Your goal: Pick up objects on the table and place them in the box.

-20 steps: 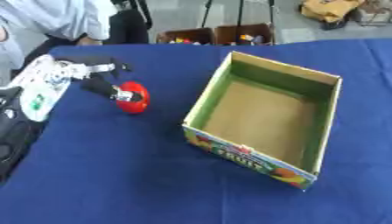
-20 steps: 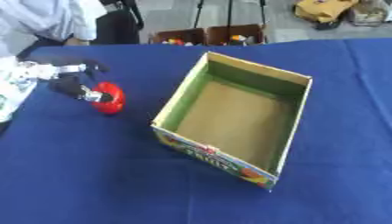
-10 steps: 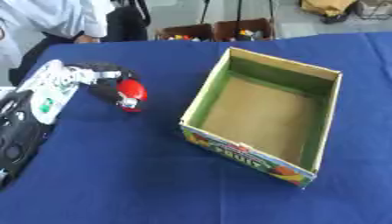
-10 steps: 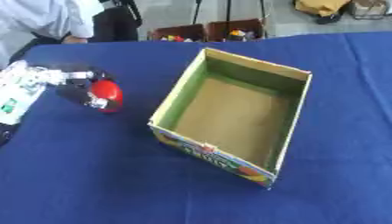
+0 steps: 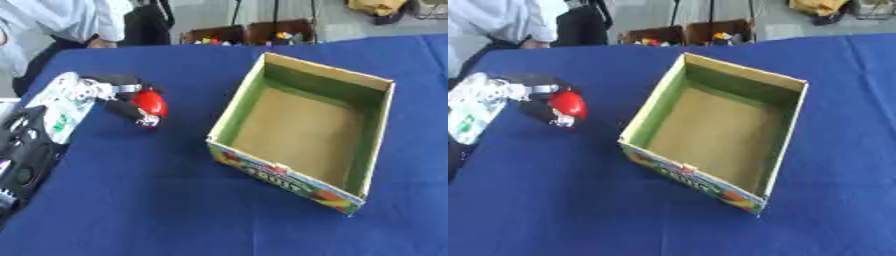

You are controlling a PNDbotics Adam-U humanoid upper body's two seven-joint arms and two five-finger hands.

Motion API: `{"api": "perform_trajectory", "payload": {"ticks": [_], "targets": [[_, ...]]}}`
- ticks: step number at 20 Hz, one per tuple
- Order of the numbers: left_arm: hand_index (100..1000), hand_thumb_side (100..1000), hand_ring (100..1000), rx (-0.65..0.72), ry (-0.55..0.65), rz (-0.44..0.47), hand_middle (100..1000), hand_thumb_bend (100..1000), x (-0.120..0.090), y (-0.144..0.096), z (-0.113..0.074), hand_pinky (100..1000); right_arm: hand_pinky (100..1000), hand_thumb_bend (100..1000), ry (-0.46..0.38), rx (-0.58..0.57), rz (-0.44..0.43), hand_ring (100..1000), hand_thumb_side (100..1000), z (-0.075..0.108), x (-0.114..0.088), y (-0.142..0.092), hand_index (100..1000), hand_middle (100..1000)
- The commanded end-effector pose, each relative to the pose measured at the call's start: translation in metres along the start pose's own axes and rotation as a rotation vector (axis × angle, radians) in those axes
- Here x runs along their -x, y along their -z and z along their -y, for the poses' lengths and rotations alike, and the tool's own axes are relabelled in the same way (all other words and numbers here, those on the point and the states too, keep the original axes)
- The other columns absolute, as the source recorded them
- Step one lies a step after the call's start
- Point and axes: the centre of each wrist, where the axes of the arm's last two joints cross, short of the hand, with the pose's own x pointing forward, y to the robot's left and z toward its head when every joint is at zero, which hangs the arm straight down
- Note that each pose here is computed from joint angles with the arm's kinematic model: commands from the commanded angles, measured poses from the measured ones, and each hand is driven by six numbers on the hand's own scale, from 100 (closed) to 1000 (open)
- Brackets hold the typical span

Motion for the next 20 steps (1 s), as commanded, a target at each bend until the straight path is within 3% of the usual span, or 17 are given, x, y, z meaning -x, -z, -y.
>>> {"api": "perform_trajectory", "payload": {"ticks": [1,6,9,15,17,20], "targets": [[1000,675,750,-0.034,0.015,-0.018,915,409,0.0048,-0.0074,-0.0111,442,709,100,-0.006,-0.002,0.031,768,1000,0.0021,-0.0026,0.0074,778,726],[1000,608,726,-0.022,0.02,-0.016,912,354,0.0055,-0.0073,-0.0105,395,709,100,-0.006,0.005,0.03,768,1000,0.0024,-0.0025,0.0072,778,726],[1000,548,719,-0.016,0.018,-0.018,887,274,0.0061,-0.0079,-0.0111,376,710,100,-0.006,0.01,0.031,767,1000,0.0029,-0.0025,0.0075,777,725],[1000,542,707,-0.015,0.008,-0.024,885,227,0.006,-0.0078,-0.0115,363,711,100,-0.005,0.014,0.03,767,1000,0.0027,-0.0025,0.0071,776,725],[1000,528,638,-0.036,-0.001,-0.029,857,103,0.0064,-0.0086,-0.0125,293,712,100,-0.005,0.017,0.027,768,1000,0.0028,-0.0024,0.0067,775,725],[1000,513,609,-0.066,-0.012,-0.033,842,100,0.0064,-0.0096,-0.0135,265,714,100,-0.006,0.02,0.025,768,1000,0.0031,-0.0023,0.0061,774,726]]}}
